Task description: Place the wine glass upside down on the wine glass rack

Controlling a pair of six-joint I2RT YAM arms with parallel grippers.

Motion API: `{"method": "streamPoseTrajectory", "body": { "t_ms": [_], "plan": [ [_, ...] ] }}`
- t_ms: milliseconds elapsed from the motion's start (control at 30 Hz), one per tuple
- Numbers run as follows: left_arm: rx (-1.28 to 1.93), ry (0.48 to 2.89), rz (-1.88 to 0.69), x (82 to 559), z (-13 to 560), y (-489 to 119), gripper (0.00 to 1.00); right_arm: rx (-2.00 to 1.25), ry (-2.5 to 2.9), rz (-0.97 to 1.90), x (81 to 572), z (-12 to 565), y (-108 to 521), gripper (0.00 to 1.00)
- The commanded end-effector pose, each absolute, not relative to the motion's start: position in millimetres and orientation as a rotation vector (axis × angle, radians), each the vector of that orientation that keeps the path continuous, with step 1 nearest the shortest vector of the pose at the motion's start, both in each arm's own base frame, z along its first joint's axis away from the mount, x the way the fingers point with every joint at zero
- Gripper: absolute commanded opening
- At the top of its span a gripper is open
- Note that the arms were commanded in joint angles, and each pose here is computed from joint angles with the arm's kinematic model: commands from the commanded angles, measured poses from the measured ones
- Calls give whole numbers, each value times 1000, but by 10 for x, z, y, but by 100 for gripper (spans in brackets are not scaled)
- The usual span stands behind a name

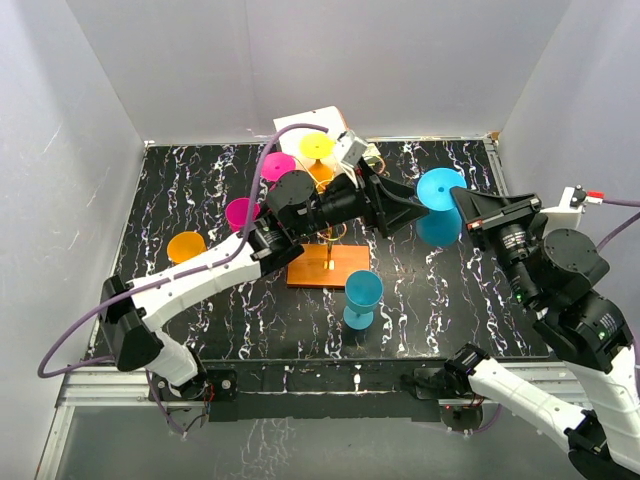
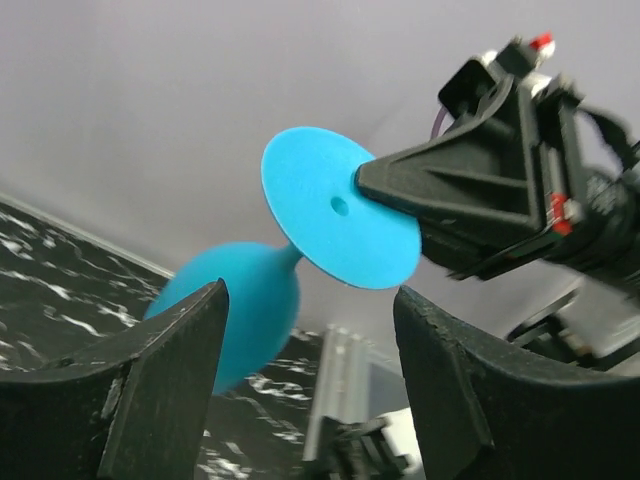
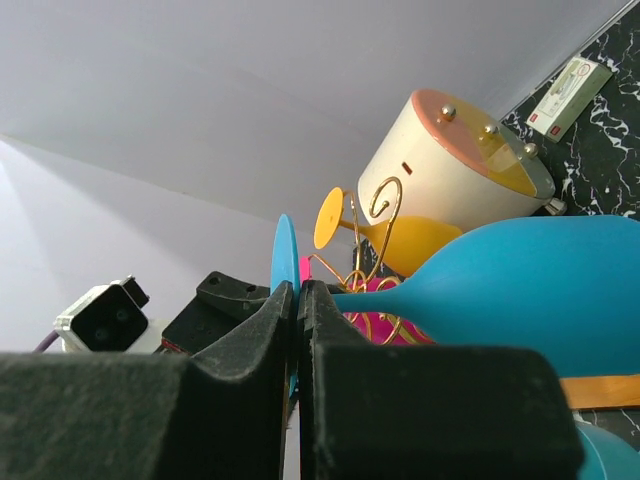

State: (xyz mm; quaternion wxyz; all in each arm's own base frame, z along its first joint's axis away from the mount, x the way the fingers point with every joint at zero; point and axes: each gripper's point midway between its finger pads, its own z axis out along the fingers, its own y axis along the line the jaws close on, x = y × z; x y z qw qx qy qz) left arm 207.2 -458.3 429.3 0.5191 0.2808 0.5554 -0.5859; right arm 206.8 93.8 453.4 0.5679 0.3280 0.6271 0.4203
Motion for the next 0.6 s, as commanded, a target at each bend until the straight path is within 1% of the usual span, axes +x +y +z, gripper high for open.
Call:
{"method": "streamPoseTrajectory", "body": {
  "t_ms": [0,167,267,333,467,567],
  "plan": [
    [410,1458,-1625,1905,4702,-4303,68,754,1408,965,2046,4634,833,0],
    [268,1614,-1730,1973,4656,-4289,70,691,1412,972,2008,4623,872,0],
    [231,1633,-1824,2012,4660,-4289,70,662,1407,990,1973,4628,891,0],
    [202,1646,-1880,2063,4653,-4285,66,646,1405,1000,1957,4634,908,0],
    [220,1676,-1988,2055,4638,-4357,56,621,1408,1005,1941,4632,929,0],
    [242,1706,-2019,2022,4599,-4404,52,617,1412,1005,1949,4615,941,0]
  ]
}}
